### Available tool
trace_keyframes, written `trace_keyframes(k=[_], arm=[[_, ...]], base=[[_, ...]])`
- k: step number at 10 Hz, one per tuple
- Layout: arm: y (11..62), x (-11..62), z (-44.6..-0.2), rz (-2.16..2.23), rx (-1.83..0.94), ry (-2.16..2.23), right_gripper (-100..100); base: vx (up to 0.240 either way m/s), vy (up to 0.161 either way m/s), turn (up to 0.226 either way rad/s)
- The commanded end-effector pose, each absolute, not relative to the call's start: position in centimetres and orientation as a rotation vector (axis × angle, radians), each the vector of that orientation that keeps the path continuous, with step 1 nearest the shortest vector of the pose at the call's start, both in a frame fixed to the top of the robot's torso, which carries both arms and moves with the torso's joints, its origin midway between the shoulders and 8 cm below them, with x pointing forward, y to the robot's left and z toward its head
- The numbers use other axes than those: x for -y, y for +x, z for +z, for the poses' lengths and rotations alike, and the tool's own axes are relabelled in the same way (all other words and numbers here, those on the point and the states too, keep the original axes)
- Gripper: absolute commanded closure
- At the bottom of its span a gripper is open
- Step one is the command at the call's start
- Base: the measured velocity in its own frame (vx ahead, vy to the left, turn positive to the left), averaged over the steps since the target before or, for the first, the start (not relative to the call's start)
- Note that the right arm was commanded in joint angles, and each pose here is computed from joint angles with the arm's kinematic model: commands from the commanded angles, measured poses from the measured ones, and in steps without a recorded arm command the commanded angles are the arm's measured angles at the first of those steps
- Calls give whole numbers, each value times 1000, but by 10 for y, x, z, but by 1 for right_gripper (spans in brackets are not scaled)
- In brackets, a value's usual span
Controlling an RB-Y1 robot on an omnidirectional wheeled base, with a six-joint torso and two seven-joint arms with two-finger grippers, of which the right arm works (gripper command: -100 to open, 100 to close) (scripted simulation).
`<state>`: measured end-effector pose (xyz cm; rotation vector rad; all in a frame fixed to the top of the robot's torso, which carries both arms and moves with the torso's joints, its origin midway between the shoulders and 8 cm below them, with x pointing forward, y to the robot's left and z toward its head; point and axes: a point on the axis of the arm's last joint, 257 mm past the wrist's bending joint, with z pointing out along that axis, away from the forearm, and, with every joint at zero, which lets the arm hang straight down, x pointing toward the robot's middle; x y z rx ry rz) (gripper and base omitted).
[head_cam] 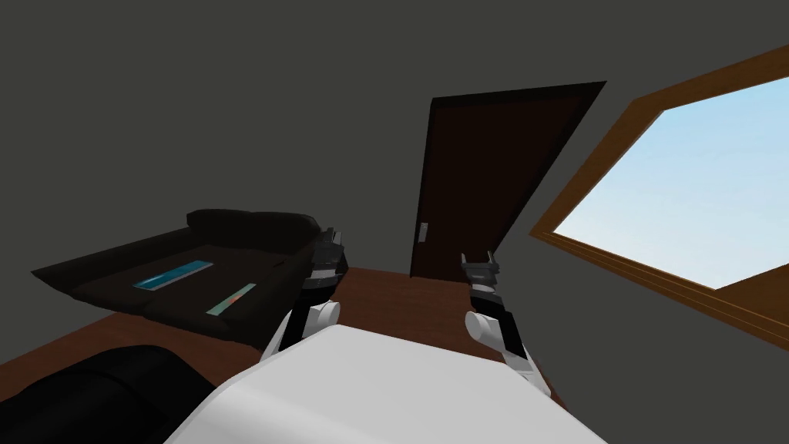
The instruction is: Pull the door open
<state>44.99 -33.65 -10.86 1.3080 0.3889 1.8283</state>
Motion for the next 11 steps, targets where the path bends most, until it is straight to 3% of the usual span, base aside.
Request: trace_keyframes(k=[1,11], arm=[[457,340,-121,1856,-359,1360,-100],[492,348,-195,1987,-137,1665,-100]], base=[[91,-29,133],[96,-26,125]])
